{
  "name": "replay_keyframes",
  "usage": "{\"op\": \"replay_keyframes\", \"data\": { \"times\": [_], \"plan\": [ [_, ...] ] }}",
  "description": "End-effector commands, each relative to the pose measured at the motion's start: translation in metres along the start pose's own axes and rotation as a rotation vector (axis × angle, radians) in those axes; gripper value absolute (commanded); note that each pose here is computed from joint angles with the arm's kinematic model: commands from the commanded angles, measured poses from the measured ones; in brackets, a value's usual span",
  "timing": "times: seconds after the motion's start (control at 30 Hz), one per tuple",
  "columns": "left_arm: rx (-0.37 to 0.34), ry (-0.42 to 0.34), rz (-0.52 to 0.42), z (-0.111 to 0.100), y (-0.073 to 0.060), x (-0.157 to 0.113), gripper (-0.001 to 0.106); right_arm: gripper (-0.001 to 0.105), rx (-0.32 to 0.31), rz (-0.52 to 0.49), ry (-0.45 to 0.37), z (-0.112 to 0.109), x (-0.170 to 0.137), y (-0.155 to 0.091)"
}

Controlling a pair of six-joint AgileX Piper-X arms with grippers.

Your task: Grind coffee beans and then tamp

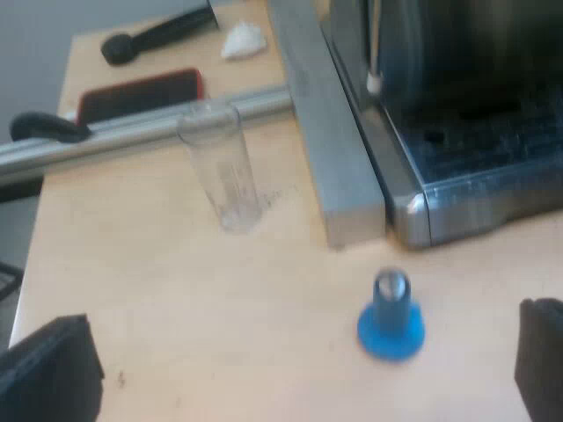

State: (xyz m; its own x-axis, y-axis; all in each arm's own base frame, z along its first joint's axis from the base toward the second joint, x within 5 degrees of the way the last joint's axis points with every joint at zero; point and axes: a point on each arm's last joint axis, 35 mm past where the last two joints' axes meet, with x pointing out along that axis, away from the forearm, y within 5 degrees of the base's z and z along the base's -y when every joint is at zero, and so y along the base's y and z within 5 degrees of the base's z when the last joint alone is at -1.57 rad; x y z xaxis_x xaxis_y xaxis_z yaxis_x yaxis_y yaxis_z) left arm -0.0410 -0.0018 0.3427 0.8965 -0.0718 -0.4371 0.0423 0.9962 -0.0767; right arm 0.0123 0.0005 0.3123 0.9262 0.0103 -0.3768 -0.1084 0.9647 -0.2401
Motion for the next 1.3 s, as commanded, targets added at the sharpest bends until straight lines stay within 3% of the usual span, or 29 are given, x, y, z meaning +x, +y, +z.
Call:
{"op": "replay_keyframes", "data": {
  "times": [0.03,0.17,0.23,0.57,0.67,1.3],
  "plan": [
    [-0.051,-0.048,0.008,0.008,0.001,0.007,0.098,0.090,-0.003,0.001,-0.022,0.001,0.007,0.000],
    [-0.080,-0.186,-0.007,0.017,0.002,0.036,0.098,0.090,-0.004,0.008,-0.033,-0.008,0.027,0.002],
    [-0.079,-0.200,-0.008,0.015,0.003,0.050,0.098,0.090,-0.003,0.043,-0.019,-0.016,0.038,0.005],
    [-0.086,-0.077,-0.005,-0.013,0.006,0.090,0.098,0.090,0.004,0.103,0.099,-0.050,0.065,0.015],
    [-0.086,-0.061,-0.006,-0.016,0.007,0.094,0.098,0.090,0.002,0.125,0.092,-0.054,0.071,0.017],
    [-0.070,-0.059,-0.033,-0.017,0.006,0.094,0.098,0.090,0.007,0.116,0.091,-0.054,0.071,0.017]
  ]
}}
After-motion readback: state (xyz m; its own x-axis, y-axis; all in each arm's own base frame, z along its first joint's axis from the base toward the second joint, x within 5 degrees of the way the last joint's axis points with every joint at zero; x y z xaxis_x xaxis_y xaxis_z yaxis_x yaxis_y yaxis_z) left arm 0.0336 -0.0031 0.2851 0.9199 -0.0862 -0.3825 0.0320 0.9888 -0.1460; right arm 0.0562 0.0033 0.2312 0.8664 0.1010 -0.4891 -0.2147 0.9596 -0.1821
